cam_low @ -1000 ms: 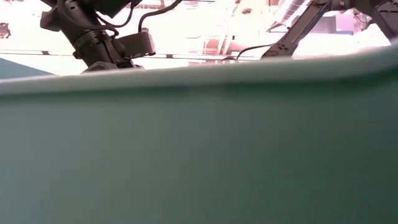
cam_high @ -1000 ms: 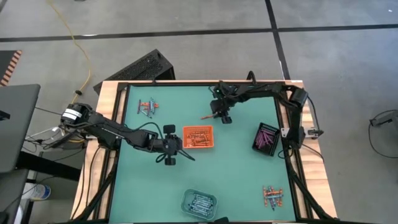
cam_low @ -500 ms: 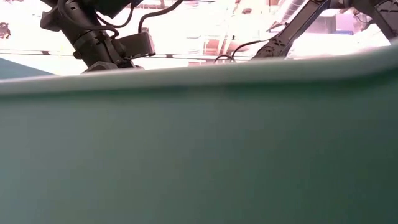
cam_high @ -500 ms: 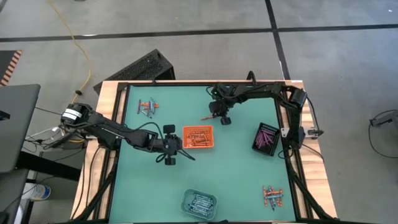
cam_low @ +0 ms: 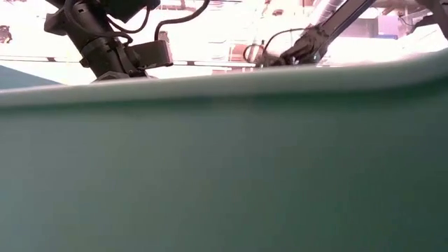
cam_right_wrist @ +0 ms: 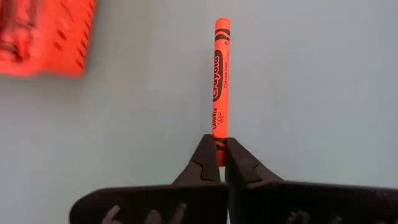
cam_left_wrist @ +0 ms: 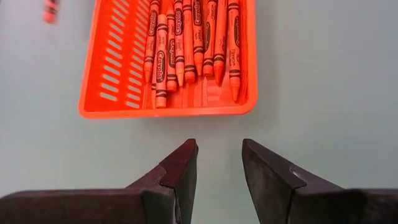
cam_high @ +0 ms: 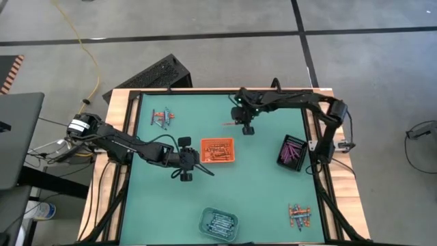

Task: Sort crayons
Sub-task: Put the orange crayon into the orange bin

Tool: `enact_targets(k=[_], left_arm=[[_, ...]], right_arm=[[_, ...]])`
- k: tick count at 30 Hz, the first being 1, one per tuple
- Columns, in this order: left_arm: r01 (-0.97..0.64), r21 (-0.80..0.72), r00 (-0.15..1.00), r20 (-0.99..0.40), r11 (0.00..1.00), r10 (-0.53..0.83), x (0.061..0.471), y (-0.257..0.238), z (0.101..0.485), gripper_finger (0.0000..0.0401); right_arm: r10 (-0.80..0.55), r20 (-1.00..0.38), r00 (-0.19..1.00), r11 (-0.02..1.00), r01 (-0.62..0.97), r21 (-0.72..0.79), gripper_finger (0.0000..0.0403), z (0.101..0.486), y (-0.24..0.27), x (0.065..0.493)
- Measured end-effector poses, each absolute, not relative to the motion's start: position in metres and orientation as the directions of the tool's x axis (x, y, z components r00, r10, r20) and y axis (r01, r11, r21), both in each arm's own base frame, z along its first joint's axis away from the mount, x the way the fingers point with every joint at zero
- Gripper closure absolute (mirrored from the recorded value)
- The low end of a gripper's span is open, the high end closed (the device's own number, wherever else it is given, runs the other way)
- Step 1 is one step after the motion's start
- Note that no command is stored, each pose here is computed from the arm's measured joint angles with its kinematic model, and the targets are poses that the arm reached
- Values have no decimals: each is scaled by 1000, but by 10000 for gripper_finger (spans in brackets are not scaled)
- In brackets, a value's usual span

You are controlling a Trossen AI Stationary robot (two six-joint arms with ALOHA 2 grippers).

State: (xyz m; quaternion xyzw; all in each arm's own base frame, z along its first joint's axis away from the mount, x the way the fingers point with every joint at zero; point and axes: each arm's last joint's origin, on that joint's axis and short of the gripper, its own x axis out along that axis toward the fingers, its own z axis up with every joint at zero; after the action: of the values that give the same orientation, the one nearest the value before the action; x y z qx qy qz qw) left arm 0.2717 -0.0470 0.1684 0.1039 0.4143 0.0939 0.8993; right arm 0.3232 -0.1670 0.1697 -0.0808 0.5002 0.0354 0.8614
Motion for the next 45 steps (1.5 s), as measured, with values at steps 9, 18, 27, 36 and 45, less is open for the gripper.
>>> enact_targets(k=[9,18,27,36,45], left_arm=[[-85,263,639,-725,961,255,272,-47,168,283],[-108,245,636,-728,963,257,271,-47,168,283],[-120,247,590,-761,961,270,267,-46,165,283],[-148,286,535,-782,947,320,261,-44,162,283],[-252,287,452,-810,924,375,252,-41,157,283]], right_arm=[[-29,-806,592,976,-157,-151,402,227,-133,316],[84,-774,628,978,-200,-55,402,256,-71,316],[252,-772,584,941,-335,54,403,254,16,326],[389,-647,656,897,-429,106,403,262,97,331],[479,-566,671,872,-440,216,403,233,155,345]])
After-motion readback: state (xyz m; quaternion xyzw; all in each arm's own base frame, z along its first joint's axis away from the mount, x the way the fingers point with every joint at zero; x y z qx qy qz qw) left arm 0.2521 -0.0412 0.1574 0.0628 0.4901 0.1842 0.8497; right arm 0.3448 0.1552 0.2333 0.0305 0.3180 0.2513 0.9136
